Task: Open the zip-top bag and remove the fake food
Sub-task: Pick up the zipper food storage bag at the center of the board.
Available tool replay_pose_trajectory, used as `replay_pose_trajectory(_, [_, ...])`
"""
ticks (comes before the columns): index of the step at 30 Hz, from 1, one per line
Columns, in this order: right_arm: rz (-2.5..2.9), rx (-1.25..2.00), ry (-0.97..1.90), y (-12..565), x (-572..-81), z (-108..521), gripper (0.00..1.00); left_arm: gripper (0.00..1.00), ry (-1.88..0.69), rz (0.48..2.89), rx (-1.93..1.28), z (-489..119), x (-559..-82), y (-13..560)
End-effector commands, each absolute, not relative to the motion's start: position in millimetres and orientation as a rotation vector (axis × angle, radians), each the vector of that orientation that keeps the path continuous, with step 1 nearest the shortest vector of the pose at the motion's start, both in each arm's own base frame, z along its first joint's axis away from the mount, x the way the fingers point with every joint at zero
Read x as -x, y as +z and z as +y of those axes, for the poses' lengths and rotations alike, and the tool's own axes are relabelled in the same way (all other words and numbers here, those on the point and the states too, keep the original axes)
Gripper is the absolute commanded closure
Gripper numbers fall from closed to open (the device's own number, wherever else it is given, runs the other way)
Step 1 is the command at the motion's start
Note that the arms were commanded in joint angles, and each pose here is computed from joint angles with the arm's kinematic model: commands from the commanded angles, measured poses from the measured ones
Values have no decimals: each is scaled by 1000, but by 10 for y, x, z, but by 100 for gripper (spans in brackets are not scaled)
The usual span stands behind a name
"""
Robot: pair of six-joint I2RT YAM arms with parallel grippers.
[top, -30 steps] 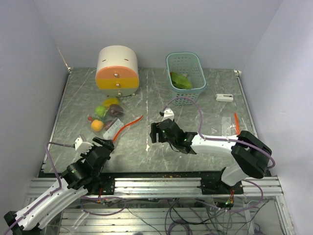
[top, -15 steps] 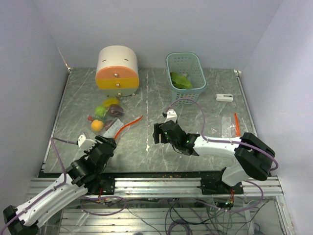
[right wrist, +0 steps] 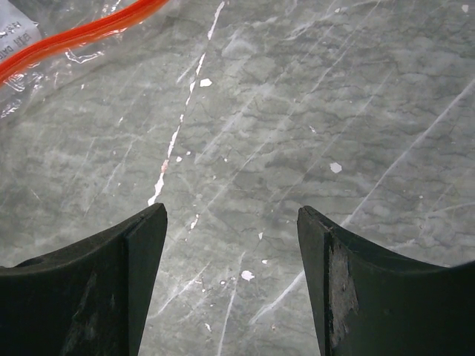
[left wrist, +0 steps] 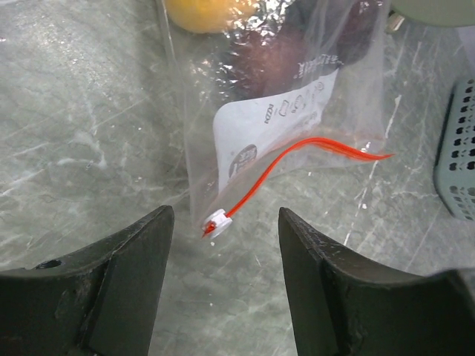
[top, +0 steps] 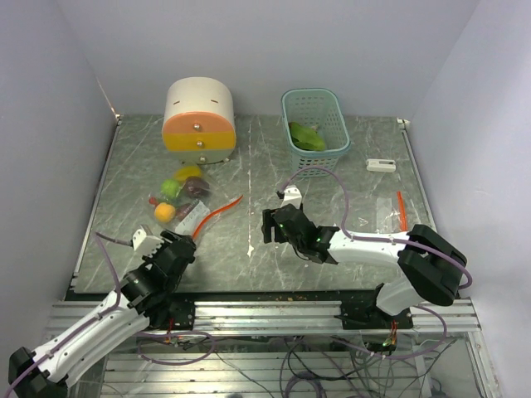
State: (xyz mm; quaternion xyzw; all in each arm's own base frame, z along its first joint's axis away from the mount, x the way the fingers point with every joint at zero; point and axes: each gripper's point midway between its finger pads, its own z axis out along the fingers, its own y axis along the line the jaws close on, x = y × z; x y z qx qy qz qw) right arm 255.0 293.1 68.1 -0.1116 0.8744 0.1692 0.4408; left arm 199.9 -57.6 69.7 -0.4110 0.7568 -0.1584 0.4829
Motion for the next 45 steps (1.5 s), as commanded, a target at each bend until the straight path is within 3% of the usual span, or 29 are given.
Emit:
replay_pose_trajectory(1, [2168,251,351,653,-2588,2810,29,31,-368,1848,1020,-579,-2043,665])
replay_pose_trajectory(12, [2176,252,332,599,-2558,2733,30,31,-366,1843,1066,-531,-2186,505])
replay_pose_trajectory(19, [2182,253,303,566,-2562,2685,30,37,-374,1895,1042,-544,-2371,443])
replay_pose_trajectory(23, [2183,253,299,561,-2558,2673,30,47,-430,1928,1044,-624,-2441,398])
replay_pose_trajectory(31, [2185,260,317,577,-2542,2690,31,92,-471,1909,1023,-631,-2434,571])
replay_pose_trajectory(37, [2168,243,422,662,-2521,2819,35,93,-487,1916,945,-659,-2413,679])
replay_pose_trajectory(45, [2047,146,877,1038,-2402,3091,32,93,-817,1966,739,-1255,-2533,752])
